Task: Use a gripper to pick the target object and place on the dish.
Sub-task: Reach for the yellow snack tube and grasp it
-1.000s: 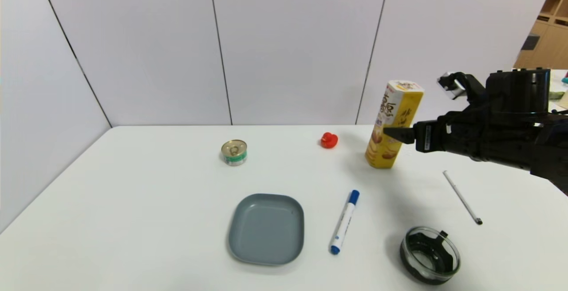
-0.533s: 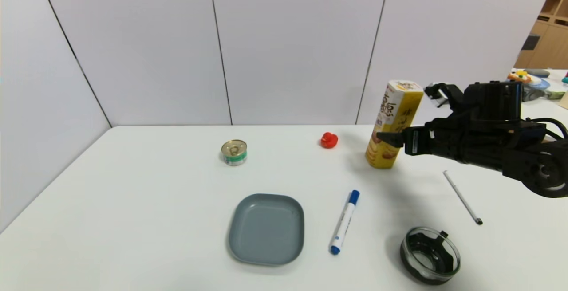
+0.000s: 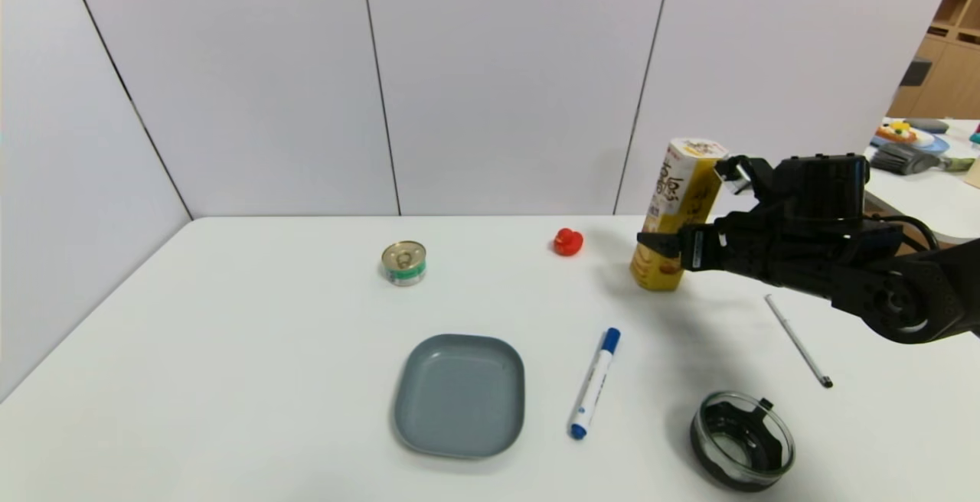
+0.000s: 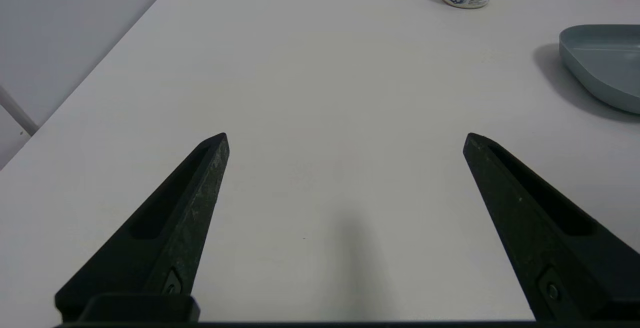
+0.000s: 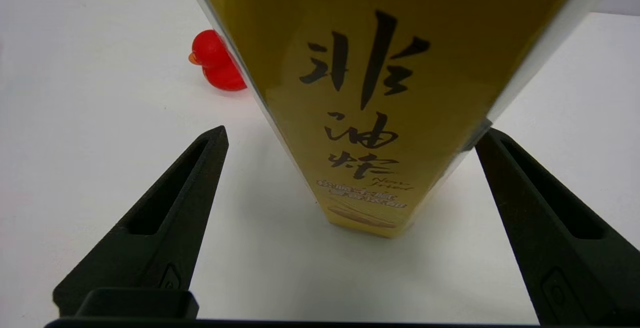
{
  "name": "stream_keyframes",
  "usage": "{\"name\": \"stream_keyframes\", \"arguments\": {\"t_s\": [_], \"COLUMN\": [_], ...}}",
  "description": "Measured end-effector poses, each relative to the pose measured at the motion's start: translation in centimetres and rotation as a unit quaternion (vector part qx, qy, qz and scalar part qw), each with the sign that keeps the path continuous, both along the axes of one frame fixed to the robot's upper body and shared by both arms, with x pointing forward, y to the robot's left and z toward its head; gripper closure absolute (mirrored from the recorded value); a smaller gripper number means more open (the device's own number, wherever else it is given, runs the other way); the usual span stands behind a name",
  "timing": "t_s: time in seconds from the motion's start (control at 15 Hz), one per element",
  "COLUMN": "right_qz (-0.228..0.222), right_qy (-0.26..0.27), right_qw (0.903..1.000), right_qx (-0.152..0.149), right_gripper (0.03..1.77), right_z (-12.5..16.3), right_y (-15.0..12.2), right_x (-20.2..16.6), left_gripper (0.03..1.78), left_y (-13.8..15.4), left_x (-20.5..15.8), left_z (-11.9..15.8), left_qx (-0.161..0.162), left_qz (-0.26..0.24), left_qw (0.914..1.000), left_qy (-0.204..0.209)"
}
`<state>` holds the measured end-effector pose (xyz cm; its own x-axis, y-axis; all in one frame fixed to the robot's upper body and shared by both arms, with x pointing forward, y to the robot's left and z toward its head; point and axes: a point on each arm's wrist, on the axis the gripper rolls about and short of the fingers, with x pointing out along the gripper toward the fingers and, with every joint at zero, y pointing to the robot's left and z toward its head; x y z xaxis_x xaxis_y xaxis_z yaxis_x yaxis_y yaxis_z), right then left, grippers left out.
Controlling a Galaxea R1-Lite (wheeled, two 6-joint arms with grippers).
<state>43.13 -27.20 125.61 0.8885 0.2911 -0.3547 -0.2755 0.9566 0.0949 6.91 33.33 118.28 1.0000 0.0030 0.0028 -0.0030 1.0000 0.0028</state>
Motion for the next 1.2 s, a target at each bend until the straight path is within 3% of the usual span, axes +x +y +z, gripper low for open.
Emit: {"name": "stream_keyframes", "arguments": {"t_s": [0.47,1.2], "right_qz": [-0.005,-0.043], "right_qy": [-0.026,-0.066], "right_qw": [0.9992,0.9961], "right_qx": [0.031,0.039], "right_gripper": [0.09,0.09], "right_z": [-0.9,-1.5], "right_y": [1.0,0.9], "right_x": [1.0,2.8], "left_gripper": [0.12,0.12], "left_y": [0.0,0.0], "left_x": [0.0,0.0], "left_z": [0.0,0.0], "left_qx": [0.0,0.0], "left_qz": [0.0,0.0], "left_qw": [1.0,1.0], "left_qy": [0.0,0.0]}}
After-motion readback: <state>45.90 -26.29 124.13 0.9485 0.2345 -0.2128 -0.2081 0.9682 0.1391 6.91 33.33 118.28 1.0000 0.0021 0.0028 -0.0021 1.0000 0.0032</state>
